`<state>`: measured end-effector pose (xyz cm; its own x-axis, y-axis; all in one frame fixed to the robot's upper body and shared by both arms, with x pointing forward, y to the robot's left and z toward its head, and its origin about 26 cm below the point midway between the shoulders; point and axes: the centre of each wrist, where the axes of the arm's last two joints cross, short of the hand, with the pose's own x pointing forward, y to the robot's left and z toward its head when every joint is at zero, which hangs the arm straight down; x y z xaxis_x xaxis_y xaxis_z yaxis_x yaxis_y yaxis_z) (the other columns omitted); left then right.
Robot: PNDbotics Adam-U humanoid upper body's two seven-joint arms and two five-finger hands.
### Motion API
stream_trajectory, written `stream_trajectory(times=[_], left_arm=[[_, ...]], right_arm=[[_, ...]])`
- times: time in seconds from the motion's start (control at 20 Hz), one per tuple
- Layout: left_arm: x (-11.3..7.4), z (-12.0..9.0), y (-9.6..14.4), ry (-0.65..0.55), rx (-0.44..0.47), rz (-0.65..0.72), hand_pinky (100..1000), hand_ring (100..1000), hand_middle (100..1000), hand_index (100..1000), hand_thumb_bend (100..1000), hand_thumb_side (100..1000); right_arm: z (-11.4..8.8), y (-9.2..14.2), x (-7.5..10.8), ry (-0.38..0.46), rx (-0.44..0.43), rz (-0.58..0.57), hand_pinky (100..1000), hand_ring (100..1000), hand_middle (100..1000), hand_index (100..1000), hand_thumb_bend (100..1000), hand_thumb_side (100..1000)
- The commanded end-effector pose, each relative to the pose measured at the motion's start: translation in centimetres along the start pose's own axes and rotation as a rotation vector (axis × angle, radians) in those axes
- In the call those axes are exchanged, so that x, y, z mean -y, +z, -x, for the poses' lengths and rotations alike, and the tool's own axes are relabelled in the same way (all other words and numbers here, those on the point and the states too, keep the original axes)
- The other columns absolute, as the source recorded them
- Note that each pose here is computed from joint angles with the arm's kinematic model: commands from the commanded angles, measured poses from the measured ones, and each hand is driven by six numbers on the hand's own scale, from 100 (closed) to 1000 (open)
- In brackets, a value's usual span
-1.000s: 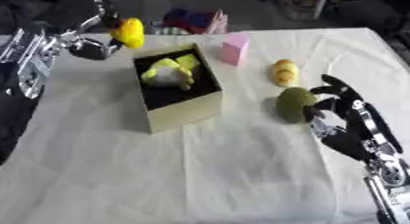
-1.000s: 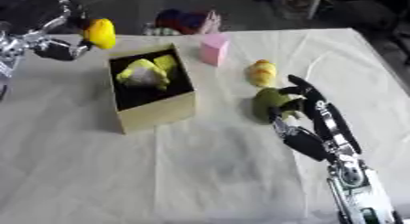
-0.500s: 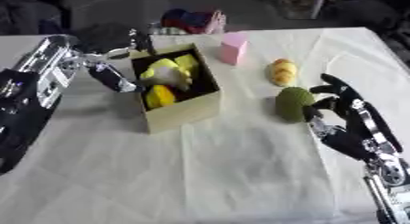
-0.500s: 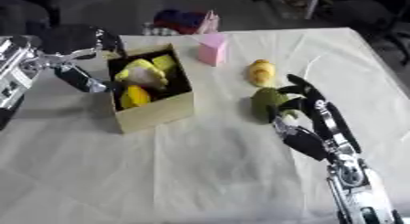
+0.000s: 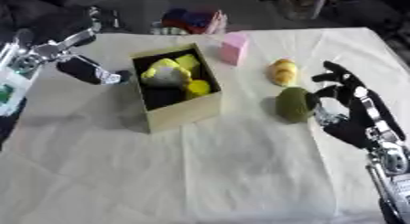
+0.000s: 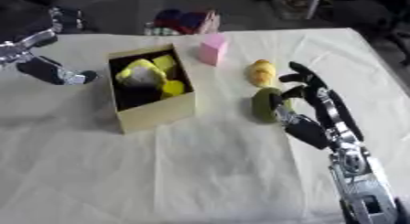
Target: Pick up objects on the table and place them in the box.
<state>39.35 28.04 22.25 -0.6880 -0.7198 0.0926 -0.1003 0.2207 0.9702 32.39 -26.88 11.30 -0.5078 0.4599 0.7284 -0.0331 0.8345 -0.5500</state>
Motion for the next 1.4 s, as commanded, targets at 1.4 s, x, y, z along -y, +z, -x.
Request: stream_trajectory(times=[1.4], left_arm=[[11.0,-8.1,8.0,0.865,-0.181,-0.157,857,641,651,798,257,557]], right_arm=[[2.4,-20.0,1.8,0.593,-0.379,-0.383,956,938,932,1000,557,267]])
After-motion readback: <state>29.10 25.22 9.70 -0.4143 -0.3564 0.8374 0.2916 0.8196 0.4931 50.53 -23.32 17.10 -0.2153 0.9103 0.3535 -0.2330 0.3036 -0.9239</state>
